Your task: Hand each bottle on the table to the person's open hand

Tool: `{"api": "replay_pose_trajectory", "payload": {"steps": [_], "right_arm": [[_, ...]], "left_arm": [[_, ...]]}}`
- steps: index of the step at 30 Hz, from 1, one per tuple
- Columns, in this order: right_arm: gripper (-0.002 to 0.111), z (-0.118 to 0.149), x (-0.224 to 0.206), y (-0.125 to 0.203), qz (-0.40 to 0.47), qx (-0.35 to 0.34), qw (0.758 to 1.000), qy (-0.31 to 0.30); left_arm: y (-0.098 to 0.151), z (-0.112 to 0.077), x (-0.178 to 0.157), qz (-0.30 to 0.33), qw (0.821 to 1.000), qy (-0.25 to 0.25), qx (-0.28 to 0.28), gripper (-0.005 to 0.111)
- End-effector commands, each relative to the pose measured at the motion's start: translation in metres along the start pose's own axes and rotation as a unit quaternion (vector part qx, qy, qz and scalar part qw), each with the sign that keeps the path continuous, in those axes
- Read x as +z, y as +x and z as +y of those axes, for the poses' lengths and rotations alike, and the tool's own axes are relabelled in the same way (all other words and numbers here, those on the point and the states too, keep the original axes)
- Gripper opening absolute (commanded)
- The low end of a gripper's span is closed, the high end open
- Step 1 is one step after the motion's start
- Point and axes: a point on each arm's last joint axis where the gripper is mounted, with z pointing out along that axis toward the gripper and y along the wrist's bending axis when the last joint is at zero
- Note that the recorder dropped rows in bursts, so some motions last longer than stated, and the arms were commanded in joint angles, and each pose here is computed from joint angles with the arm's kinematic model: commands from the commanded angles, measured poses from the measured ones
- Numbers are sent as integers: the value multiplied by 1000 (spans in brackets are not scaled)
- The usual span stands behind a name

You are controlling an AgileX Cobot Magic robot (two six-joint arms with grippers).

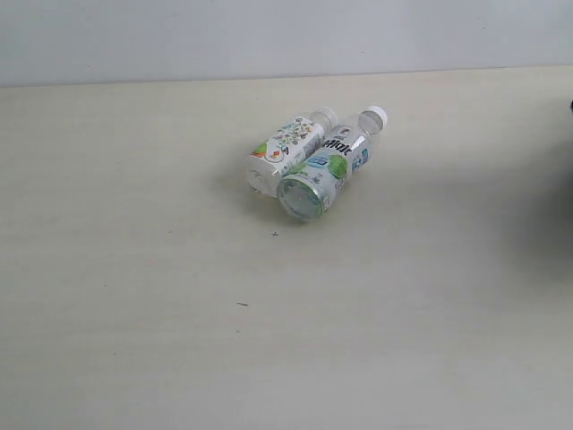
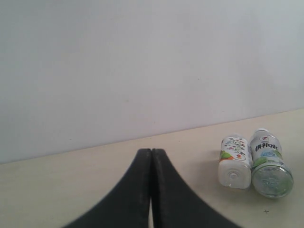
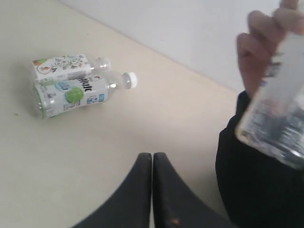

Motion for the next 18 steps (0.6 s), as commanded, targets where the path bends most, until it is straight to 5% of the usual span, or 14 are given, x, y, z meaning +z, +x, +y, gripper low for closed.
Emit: {"api": "replay_pose_trajectory", "payload": {"steps": [1,8,18], "right_arm": [[0,-3,-39,49,-91,2,995,49],[0,-7,-65,95,-168,-11,979,117],[0,-9,-20,140,-80,-30,971,221]], "left_arm": [[1,0,0,-2,1000,-2,1,0],[1,0,0,-2,1000,-2,1,0],[1,0,0,-2,1000,-2,1,0]]}}
